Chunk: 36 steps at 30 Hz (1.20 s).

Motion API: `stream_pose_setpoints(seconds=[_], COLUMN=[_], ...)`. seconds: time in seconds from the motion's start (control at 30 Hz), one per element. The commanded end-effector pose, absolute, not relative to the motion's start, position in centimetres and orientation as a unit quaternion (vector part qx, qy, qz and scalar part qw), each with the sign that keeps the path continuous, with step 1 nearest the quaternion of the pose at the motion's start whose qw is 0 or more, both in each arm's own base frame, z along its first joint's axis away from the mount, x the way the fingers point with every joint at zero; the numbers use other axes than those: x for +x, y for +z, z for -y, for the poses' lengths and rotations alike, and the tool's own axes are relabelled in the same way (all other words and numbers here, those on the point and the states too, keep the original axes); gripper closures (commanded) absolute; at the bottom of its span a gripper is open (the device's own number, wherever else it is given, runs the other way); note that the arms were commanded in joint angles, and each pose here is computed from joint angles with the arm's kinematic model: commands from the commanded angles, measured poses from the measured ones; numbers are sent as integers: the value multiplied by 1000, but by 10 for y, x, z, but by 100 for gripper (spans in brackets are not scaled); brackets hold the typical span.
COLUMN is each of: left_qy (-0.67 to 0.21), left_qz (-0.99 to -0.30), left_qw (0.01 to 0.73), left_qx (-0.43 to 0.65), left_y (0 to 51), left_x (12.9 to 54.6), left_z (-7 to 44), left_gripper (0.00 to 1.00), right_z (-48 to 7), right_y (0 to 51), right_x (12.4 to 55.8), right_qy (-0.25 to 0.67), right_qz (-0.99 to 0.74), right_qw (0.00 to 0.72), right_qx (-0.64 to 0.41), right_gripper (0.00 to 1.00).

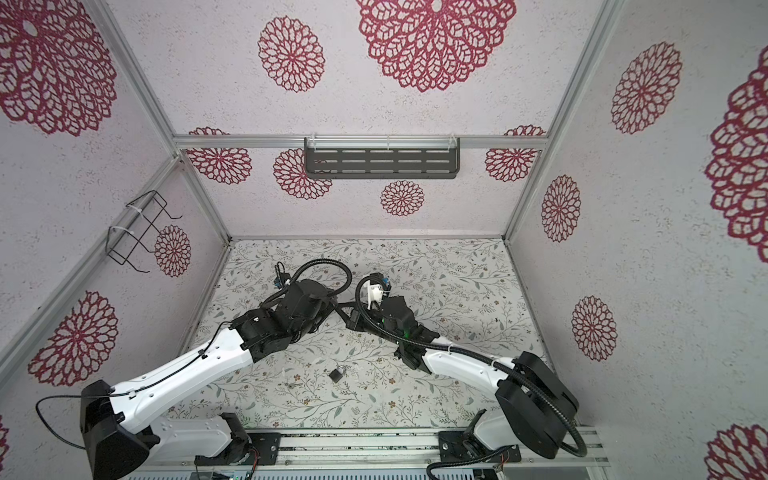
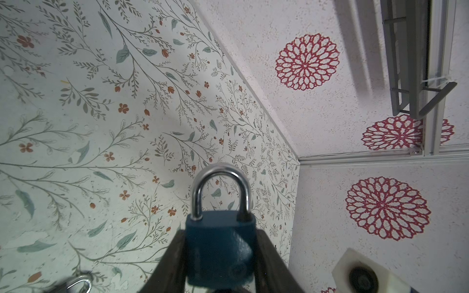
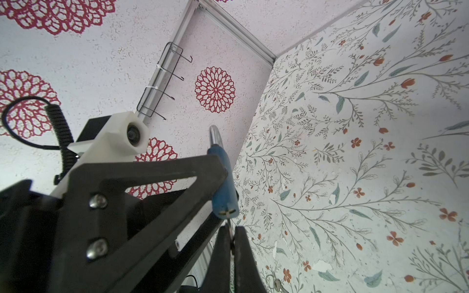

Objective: Unlock with the key
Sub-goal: 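Twist the inserted key with the right gripper to pop the shackle open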

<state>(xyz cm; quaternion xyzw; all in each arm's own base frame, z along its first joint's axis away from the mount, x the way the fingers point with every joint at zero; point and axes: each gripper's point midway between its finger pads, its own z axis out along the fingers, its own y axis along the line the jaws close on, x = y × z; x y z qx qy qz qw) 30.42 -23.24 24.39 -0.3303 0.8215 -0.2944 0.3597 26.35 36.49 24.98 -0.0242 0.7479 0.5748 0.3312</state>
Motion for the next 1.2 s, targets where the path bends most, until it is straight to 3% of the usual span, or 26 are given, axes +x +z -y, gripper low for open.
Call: stream_pose_setpoints(seconds=[0.0, 0.33, 1.17], left_qy=[-365, -398, -437], left_qz=[-805, -783, -738], left_qw=[349, 351, 380], left_qx=[-312, -323, -346], left_y=[267, 268, 274], left_x=[297, 289, 292], left_z=[257, 253, 254], left_gripper=[100, 100, 100], right_z=[-371, -372, -362], right_y=[286, 308, 315], right_x=[264, 257, 254], right_qy=[612, 671, 709], right_qz=[-713, -676, -636], right_qw=[340, 304, 286], right_qx=[-25, 8, 104], right_gripper=[100, 100, 100])
